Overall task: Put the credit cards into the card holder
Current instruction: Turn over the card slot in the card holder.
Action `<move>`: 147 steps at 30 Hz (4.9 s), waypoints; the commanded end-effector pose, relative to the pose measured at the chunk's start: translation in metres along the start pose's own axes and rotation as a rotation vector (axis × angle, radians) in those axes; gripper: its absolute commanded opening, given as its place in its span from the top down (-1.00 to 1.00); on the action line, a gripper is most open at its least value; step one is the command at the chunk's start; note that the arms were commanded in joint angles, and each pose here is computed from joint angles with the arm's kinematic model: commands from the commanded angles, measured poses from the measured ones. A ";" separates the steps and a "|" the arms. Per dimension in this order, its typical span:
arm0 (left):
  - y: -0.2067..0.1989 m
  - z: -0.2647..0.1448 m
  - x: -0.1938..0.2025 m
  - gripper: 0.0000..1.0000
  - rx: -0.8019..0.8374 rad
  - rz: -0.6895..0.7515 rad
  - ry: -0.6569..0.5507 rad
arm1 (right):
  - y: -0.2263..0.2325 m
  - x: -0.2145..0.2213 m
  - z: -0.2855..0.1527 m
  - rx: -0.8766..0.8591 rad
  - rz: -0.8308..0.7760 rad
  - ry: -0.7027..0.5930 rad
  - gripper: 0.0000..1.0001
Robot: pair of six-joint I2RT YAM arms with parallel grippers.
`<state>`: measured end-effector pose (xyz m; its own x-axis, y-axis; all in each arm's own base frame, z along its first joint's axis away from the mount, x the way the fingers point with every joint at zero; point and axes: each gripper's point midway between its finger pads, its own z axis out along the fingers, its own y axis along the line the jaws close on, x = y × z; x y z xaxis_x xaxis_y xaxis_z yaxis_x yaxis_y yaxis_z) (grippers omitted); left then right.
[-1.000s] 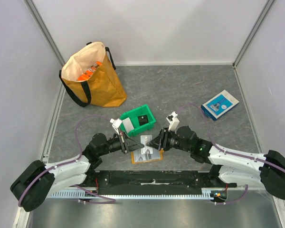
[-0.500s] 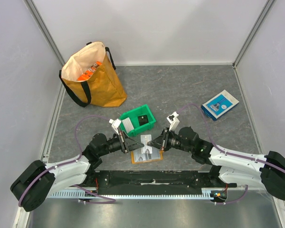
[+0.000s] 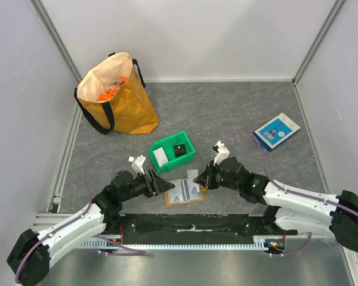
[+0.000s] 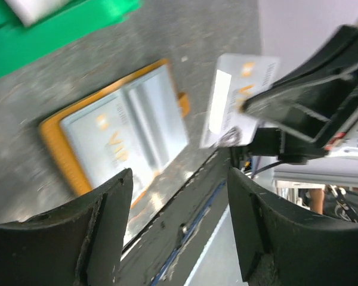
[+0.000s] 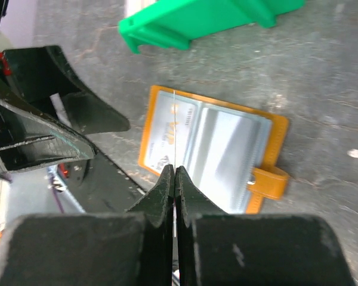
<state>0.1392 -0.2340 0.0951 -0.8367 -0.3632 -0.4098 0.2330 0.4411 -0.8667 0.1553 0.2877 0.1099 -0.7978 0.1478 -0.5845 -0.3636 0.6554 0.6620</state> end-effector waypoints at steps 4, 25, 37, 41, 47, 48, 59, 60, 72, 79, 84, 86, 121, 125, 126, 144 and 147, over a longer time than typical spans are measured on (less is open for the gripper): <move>0.069 -0.029 0.025 -0.40 -0.365 -0.038 0.076 | -0.051 -0.016 -0.012 0.329 -0.110 -0.020 1.00; 0.087 -0.018 0.033 -0.19 -0.504 -0.052 0.169 | -0.070 0.008 0.003 0.393 -0.138 0.095 1.00; 0.084 -0.001 0.034 0.38 -0.441 -0.074 0.160 | -0.080 0.021 0.013 0.409 -0.146 0.146 1.00; 0.064 0.002 0.023 0.73 -0.353 -0.064 0.113 | -0.080 0.020 0.013 0.410 -0.150 0.145 1.00; 0.026 0.001 0.005 0.97 -0.216 -0.032 0.053 | -0.079 0.019 0.014 0.413 -0.153 0.147 1.00; 0.022 0.001 0.004 0.96 -0.201 -0.030 0.055 | -0.078 0.019 0.015 0.409 -0.152 0.147 1.00; -0.043 0.030 0.000 0.96 0.001 0.036 0.161 | -0.071 0.022 0.025 0.367 -0.136 0.155 1.00; -0.046 0.034 0.001 0.97 -0.002 0.044 0.171 | -0.071 0.022 0.025 0.363 -0.132 0.154 1.00; 0.009 0.026 0.016 0.96 -0.296 0.026 0.157 | -0.086 -0.023 -0.014 0.529 -0.145 -0.053 1.00; 0.052 -0.002 0.038 0.96 -0.368 -0.043 0.140 | -0.056 -0.016 -0.009 0.355 -0.079 -0.036 1.00; 0.055 -0.005 0.039 0.96 -0.359 -0.050 0.122 | -0.037 -0.001 0.006 0.210 0.009 -0.009 1.00; 0.054 -0.005 0.038 0.96 -0.356 -0.045 0.121 | -0.035 0.003 0.010 0.200 0.015 0.009 1.00; 0.094 -0.004 0.049 0.96 -0.458 -0.149 0.049 | -0.005 0.033 0.045 0.161 0.011 -0.031 1.00; 0.100 -0.006 0.048 0.96 -0.474 -0.156 0.027 | 0.047 0.008 0.037 -0.013 -0.025 -0.061 1.00; 0.100 -0.006 0.047 0.96 -0.475 -0.155 0.021 | 0.055 0.008 0.036 -0.045 -0.031 -0.047 1.00; 0.097 -0.003 0.047 0.97 -0.455 -0.142 0.024 | -0.030 0.007 -0.013 0.272 -0.012 -0.129 1.00; 0.097 -0.003 0.048 0.96 -0.453 -0.145 0.025 | -0.041 0.013 -0.008 0.320 -0.017 -0.112 1.00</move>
<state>0.1262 -0.2238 0.0164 -0.8666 -0.4162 -0.2752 -0.0812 0.6619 -0.7451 0.1517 0.2716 0.1019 -0.7282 0.2144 -0.6509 -0.2569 0.7951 0.5494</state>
